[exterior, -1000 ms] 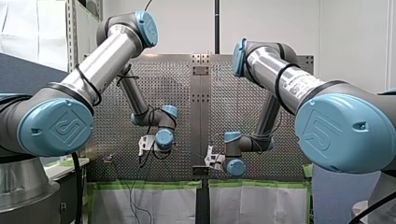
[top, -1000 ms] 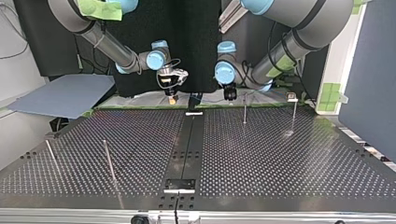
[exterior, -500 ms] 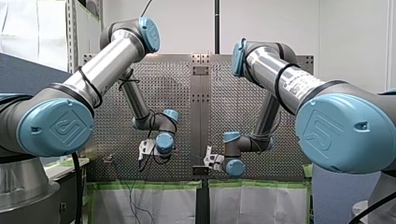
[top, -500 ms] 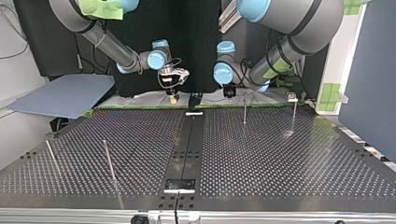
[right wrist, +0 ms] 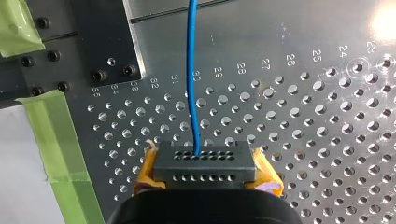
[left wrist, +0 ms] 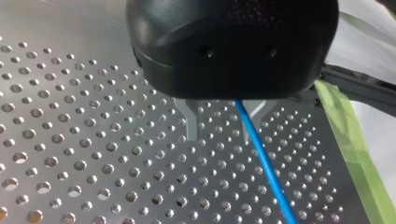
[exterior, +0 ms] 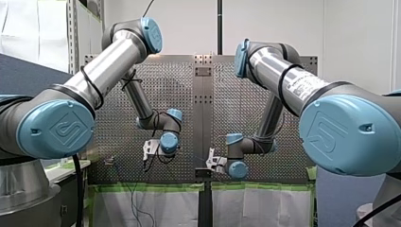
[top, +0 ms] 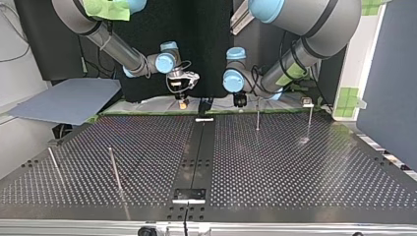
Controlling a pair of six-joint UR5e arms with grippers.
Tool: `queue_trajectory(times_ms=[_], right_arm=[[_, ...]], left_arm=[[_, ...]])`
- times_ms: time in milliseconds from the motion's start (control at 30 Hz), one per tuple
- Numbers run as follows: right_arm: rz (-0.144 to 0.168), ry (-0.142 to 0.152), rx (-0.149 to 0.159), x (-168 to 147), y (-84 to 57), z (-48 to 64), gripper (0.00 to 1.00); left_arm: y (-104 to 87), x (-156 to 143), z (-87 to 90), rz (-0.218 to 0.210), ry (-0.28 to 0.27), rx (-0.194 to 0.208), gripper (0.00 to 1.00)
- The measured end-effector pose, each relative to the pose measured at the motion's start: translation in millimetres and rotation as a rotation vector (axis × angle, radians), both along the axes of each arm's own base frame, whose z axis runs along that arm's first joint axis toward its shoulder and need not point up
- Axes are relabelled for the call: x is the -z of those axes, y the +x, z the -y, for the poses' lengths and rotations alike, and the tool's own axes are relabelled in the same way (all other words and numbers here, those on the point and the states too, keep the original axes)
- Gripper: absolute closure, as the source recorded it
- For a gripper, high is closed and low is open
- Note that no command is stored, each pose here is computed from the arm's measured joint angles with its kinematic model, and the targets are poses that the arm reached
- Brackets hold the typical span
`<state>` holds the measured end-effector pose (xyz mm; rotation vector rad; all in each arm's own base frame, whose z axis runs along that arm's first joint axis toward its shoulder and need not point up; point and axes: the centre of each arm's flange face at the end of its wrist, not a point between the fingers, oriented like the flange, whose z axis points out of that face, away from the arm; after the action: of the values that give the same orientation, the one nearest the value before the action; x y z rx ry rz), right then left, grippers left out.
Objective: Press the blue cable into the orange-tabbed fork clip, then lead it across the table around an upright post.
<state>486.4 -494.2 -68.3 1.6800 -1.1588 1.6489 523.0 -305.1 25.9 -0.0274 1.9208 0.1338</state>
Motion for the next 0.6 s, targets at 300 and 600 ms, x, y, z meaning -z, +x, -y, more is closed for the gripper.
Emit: queue_trajectory(times_ms=[300, 600], right_arm=[[0.0, 0.001, -0.001, 0.1, 0.0, -0.1, 1.0], [-0.001, 0.002, 0.0, 0.2, -0.1, -0.2, 1.0]], left_arm=[[0.6, -0.9, -0.8, 0.006, 0.035, -0.006, 1.0], [1.8, -1.4, 0.0, 0.014, 0.037, -0.002, 1.0]])
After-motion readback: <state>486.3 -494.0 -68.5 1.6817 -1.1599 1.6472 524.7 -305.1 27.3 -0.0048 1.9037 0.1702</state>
